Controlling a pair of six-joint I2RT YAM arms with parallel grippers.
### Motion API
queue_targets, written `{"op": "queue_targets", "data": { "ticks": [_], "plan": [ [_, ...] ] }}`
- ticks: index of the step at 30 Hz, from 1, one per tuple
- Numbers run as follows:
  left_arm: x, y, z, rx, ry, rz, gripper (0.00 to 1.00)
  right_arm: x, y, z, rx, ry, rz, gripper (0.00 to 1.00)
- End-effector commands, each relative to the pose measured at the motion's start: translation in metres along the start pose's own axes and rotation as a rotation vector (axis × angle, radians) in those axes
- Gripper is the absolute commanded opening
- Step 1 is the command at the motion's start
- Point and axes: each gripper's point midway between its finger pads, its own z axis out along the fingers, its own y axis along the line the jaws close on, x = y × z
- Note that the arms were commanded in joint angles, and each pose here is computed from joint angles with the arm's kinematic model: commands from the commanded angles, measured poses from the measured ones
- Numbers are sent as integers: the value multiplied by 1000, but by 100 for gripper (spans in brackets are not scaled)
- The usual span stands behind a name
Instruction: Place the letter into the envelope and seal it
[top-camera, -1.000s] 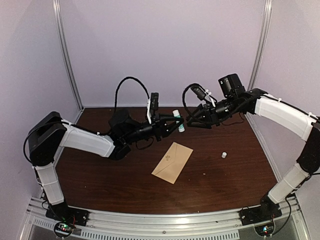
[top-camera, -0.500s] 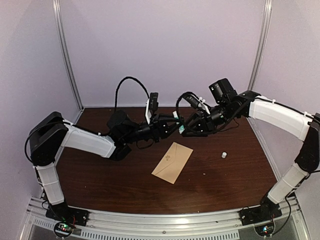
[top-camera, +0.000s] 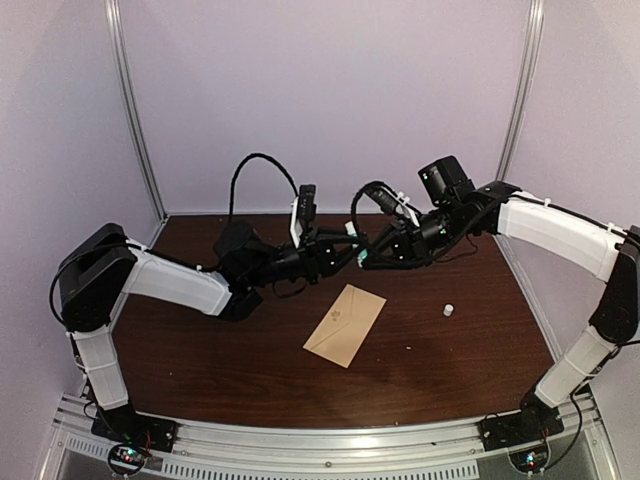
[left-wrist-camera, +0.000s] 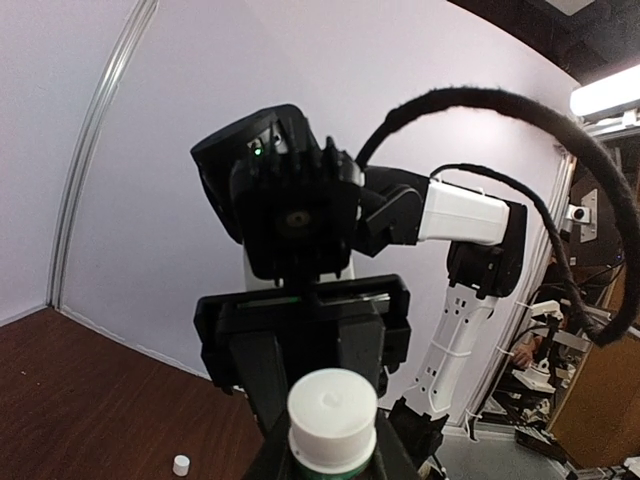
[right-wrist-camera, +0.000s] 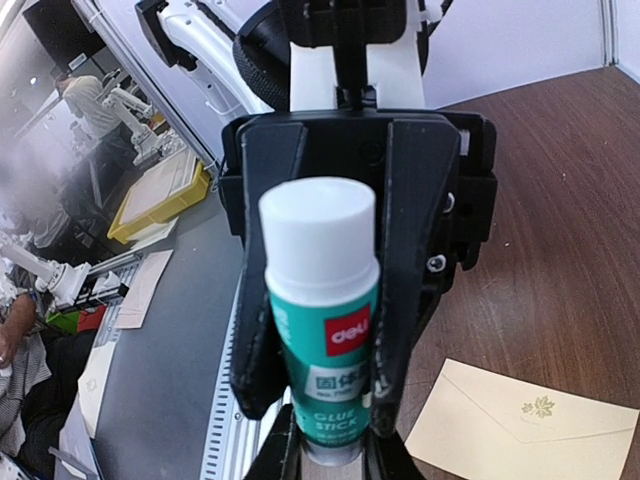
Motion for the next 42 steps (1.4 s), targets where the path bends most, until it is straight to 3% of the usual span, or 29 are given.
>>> {"op": "queue_targets", "data": {
  "ticks": [1, 4, 6, 8, 9, 11, 14, 19, 24, 32, 42],
  "plan": [
    [-15, -1, 4, 5, -52, 43, 0, -2, -10, 1, 52, -4, -1, 11],
    [-15, 15, 5, -114, -59, 57, 0, -3, -32, -4, 201, 12, -7, 7],
    [-2, 49, 3, -377, -43, 43, 0, -8, -61, -18, 435, 25, -27, 7],
    [12, 84, -13, -717, -70, 14, 0, -14, -103, -56, 817, 30, -16, 7],
    [20, 91, -18, -816, -85, -9, 0, -22, -111, -68, 902, 6, -7, 7],
    [23, 98, -18, -862, -143, -42, 0, -29, -119, -75, 956, 1, 17, 7],
    [20, 96, -13, -820, -202, -71, 0, -28, -114, -59, 858, -16, 66, 13],
    [1, 78, -10, -718, -161, 53, 0, -17, -79, -33, 554, -19, 61, 41],
    [-16, 48, -16, -439, -128, 102, 0, -4, -43, -26, 338, -20, -6, 52],
    [-18, 11, 5, -101, -76, 50, 0, 3, -18, -14, 154, -33, -11, 55],
    [-13, 12, 12, -45, -93, -22, 0, -4, -11, -13, 108, -59, -15, 48]
  ]
}}
